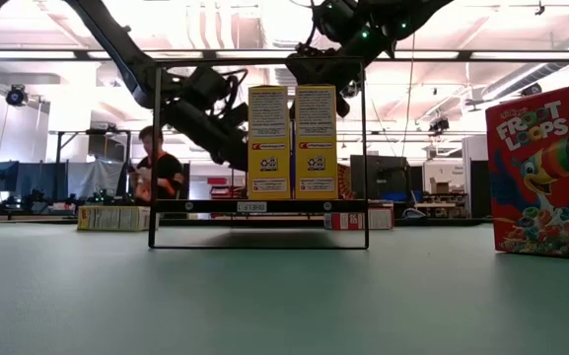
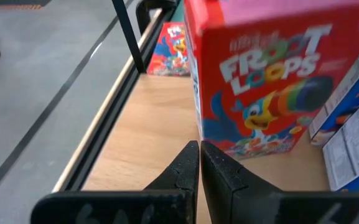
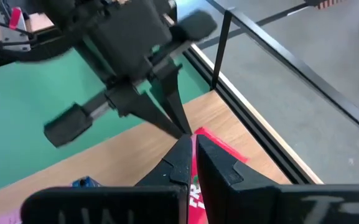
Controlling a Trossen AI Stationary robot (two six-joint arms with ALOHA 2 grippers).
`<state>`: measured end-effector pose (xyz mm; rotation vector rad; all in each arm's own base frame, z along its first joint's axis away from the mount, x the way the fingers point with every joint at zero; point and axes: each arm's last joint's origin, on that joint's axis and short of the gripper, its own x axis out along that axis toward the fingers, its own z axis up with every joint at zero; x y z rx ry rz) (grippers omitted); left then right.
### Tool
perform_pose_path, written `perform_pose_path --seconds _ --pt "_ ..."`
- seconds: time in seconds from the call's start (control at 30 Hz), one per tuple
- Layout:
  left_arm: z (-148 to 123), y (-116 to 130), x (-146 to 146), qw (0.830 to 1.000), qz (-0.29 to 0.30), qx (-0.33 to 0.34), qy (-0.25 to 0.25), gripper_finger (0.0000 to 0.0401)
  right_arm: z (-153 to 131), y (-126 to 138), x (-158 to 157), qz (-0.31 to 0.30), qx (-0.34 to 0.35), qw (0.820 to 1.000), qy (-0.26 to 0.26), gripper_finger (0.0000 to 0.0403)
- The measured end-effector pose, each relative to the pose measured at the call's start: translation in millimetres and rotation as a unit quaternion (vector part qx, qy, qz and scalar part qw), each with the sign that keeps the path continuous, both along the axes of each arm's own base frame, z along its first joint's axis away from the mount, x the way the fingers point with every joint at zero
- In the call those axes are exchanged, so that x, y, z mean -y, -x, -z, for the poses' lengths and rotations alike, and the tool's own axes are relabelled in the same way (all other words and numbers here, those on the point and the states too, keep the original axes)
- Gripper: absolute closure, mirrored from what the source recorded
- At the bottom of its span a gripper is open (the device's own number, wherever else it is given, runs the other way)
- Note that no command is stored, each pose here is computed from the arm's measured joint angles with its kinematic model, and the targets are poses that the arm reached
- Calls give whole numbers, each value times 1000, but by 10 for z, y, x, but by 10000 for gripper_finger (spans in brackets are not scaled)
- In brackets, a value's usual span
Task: Stack cereal on shelf
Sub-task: Put the top red cereal box on the shelf
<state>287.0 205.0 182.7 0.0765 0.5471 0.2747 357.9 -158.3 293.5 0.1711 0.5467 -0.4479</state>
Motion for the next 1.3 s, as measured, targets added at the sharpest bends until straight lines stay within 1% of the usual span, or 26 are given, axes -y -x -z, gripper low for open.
perform_pose_path --seconds 0.17,0.27,0.43,0.63,0.73,1.07,1.3 --pt "77 -16 -11 1000 0 -8 7 401 1 -5 2 0 2 1000 0 390" --pt "105 -36 -17 1000 9 -2 9 401 2 -8 -4 0 2 1000 -1 390" --pt "120 -80 -25 999 38 26 10 401 3 -8 -5 0 2 1000 -1 390" --pt "134 -137 -61 997 42 58 -13 401 10 -7 -6 0 0 1000 -2 390" --pt "151 -165 -82 997 40 65 -14 401 11 -6 -6 0 0 1000 -2 390" --pt "222 -219 -122 998 35 58 3 401 32 5 -12 0 -11 1000 -7 390" --pt "175 -178 -99 998 35 43 12 401 72 31 -23 -1 -35 999 -14 390"
